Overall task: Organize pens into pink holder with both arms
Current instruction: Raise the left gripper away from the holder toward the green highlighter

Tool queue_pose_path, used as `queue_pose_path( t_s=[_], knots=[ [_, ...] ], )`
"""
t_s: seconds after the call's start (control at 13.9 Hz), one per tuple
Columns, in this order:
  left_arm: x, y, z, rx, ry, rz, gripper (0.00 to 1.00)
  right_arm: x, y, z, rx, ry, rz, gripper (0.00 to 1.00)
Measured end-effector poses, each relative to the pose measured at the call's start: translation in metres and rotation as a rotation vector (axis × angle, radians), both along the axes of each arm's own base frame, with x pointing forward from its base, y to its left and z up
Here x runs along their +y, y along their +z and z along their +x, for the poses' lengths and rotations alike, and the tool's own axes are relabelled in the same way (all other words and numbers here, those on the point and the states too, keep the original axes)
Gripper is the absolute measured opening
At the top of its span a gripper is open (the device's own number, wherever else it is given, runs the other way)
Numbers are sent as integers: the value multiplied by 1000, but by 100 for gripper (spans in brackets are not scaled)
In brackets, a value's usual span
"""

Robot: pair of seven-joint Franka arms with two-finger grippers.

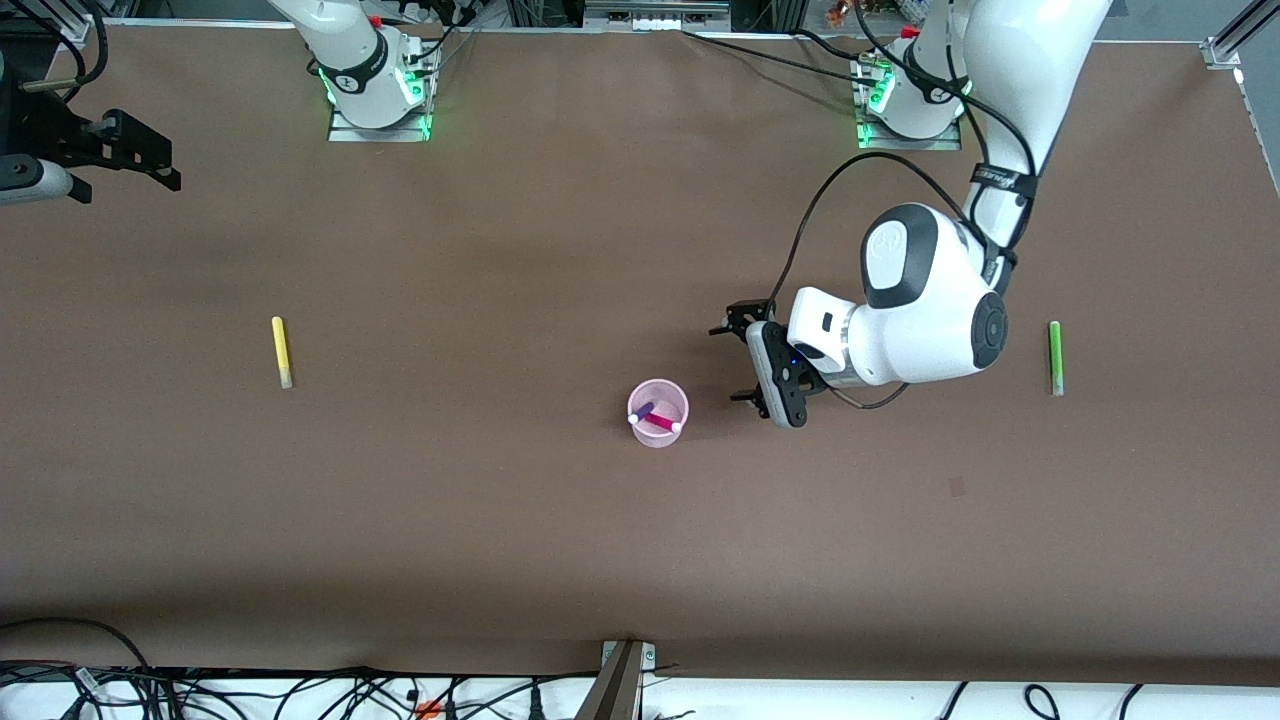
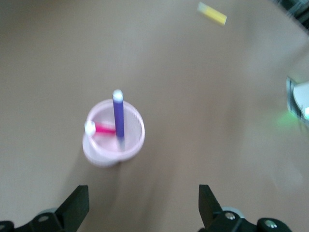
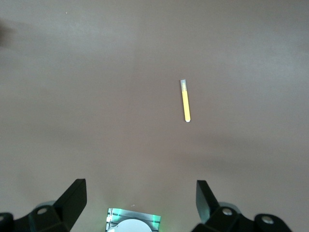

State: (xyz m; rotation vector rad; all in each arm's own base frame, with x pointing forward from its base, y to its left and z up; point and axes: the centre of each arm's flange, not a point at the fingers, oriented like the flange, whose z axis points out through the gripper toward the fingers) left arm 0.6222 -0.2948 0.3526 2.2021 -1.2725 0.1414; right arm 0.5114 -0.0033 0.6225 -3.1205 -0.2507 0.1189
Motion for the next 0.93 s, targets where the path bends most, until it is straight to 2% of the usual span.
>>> queue_pose_path(
  t_s=[0.14, 0.29, 0.43, 0.57, 0.72, 0.93],
  knots=[
    [4, 11, -13, 50, -17, 190, 100, 0, 2, 1, -10, 0, -3, 100],
    [17, 15, -26, 99, 9, 435, 100, -2, 9, 2, -28, 2, -26, 100],
    [29, 11, -33, 124, 101, 670, 100, -2, 18, 2, -47, 3, -30, 100],
    [33, 10, -36, 108, 240, 838, 100, -1, 19, 2, -42, 4, -31, 100],
    [39, 23, -32, 69, 426, 944, 100, 4, 16, 3, -32, 14, -31, 100],
    [61, 81, -14, 43, 610, 957, 100, 7, 14, 4, -25, 19, -31, 100]
  ],
)
